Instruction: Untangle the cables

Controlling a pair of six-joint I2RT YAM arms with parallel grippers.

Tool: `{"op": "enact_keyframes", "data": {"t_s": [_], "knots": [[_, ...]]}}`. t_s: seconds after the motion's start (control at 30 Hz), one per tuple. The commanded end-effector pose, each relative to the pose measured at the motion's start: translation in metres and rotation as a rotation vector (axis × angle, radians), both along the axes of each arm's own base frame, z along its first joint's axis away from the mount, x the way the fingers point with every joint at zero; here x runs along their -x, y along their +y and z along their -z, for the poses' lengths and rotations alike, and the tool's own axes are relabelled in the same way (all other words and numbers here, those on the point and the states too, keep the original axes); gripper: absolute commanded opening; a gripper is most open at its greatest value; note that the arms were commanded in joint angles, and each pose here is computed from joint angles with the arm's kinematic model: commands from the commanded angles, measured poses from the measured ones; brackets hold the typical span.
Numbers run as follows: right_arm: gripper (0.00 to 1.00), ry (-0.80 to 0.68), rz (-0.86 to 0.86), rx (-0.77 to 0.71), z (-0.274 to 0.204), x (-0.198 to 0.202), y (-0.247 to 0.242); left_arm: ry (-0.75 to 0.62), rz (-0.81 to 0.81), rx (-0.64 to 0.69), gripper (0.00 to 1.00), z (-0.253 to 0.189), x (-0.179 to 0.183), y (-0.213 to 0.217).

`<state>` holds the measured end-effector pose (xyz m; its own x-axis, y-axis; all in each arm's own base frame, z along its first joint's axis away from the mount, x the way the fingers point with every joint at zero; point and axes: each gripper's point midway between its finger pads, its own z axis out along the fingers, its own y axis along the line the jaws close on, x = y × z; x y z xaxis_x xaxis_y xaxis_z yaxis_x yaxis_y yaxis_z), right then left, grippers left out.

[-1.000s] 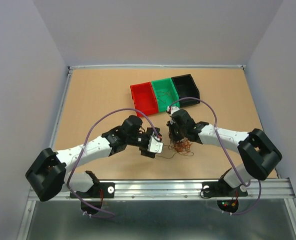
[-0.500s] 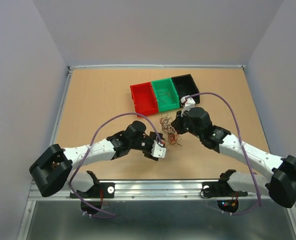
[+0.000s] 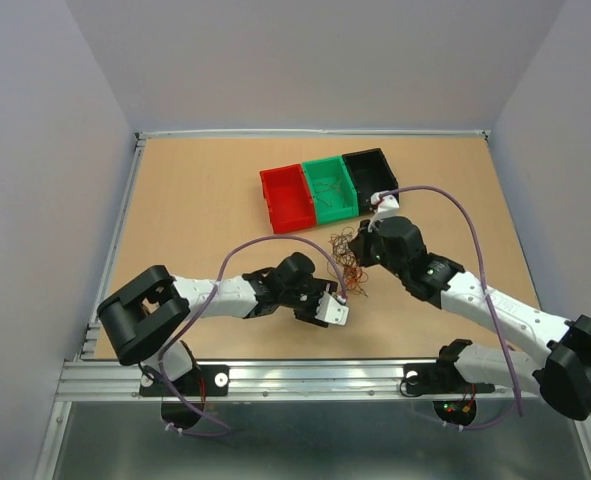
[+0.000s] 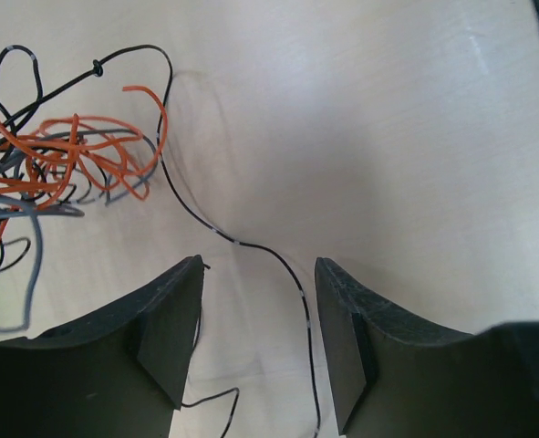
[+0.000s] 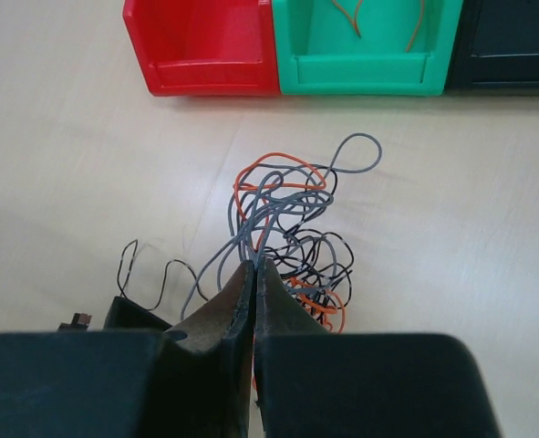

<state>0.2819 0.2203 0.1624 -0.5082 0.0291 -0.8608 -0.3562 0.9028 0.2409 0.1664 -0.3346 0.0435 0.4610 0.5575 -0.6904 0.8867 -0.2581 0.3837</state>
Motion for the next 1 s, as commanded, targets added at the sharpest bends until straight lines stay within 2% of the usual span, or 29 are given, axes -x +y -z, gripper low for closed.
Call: {"op": "enact_keyframes", "data": {"t_s": [0.0,0.13,0.5,0.7,0.73,0.77,0.83,0.87,0.93,0.97], "knots": [[0.01,-0.061,0.045,-0.051,-0.016,-0.001,-0.006,-0.023,-0.043,0.016,0.64,-0.013,-0.017,-0.018],[0.01,-0.074,0.065,-0.058,-0.019,0.001,-0.011,0.0,-0.042,-0.008,0.67,-0.01,-0.016,-0.02],[0.01,-0.135,0.124,-0.126,-0.041,0.008,-0.027,0.028,-0.114,-0.071,0.63,0.002,-0.028,-0.029],[0.01,-0.195,0.212,-0.187,-0.06,0.011,-0.047,0.051,-0.116,-0.111,0.56,0.01,-0.025,-0.032],[0.01,-0.2,0.221,-0.195,-0.062,0.011,-0.05,0.051,-0.124,-0.113,0.53,0.011,-0.026,-0.032],[0.01,-0.21,0.226,-0.208,-0.066,0.013,-0.052,0.053,-0.126,-0.116,0.45,0.012,-0.027,-0.033],[0.01,-0.24,0.258,-0.243,-0.076,0.016,-0.061,0.054,-0.129,-0.116,0.35,0.012,-0.028,-0.034],[0.0,-0.249,0.285,-0.252,-0.076,0.017,-0.067,0.057,-0.128,-0.118,0.25,0.013,-0.028,-0.034],[0.0,-0.288,0.314,-0.299,-0.09,0.022,-0.077,0.058,-0.128,-0.12,0.17,0.014,-0.028,-0.034],[0.0,-0.296,0.33,-0.306,-0.09,0.024,-0.082,0.059,-0.129,-0.124,0.09,0.015,-0.028,-0.034]]}}
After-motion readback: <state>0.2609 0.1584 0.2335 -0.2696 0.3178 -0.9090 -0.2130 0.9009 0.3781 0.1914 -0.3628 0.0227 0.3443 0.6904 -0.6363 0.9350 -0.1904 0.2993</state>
